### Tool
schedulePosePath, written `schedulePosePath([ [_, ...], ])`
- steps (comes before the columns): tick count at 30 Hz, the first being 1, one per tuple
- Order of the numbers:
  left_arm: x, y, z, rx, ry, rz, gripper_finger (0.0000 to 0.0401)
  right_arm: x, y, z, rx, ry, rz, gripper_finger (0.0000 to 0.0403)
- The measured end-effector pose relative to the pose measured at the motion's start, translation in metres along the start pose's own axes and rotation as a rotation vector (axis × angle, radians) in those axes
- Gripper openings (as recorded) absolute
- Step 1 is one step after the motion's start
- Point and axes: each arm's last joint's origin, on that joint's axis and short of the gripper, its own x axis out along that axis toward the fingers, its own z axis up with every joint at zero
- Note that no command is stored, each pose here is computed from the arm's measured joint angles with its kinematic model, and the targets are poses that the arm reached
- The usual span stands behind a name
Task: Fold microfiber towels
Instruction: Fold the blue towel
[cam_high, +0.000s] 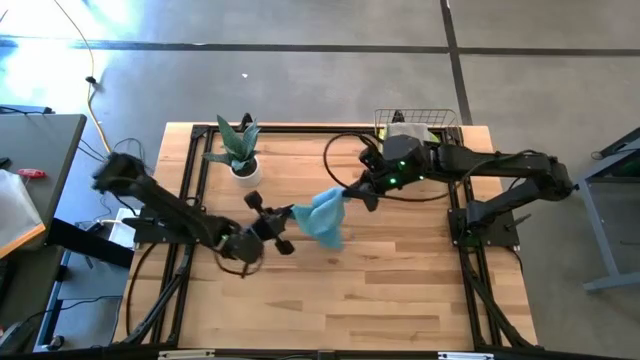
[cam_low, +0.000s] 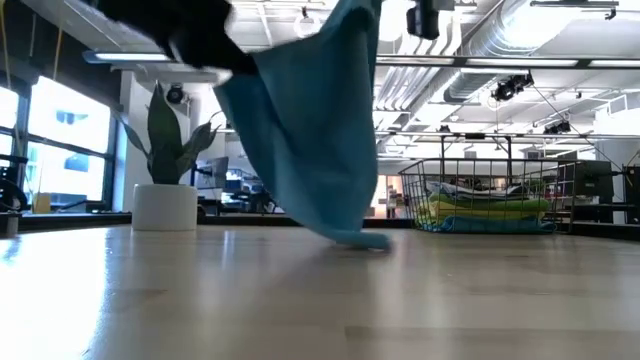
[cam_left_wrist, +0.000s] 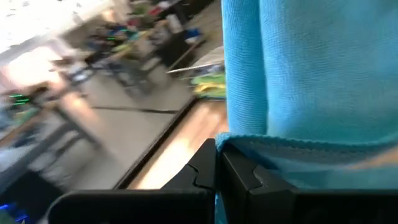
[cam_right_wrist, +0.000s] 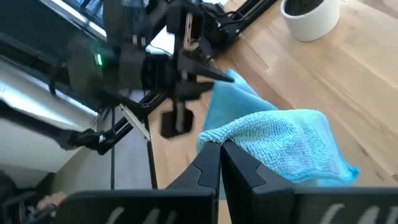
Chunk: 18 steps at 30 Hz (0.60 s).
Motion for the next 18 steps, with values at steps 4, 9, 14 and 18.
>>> schedulePosePath([
  [4,-0.011,0.027,0.012,-0.078,0.005,-0.201,0.0,-0.016,0.008,-0.006,-0.036,-0.009,-0.014,0.0],
  [9,-0.017,0.056,0.023,-0.202,0.013,-0.477,0.0,-0.028,0.007,-0.015,-0.114,0.055,-0.061,0.0],
  [14,-0.022,0.084,0.033,-0.284,-0.042,-0.456,0.0,-0.033,-0.001,-0.025,-0.149,0.14,-0.16,0.0],
  [18,-0.025,0.099,0.038,-0.296,-0.068,-0.458,0.0,-0.03,-0.005,-0.028,-0.122,0.173,-0.205,0.0],
])
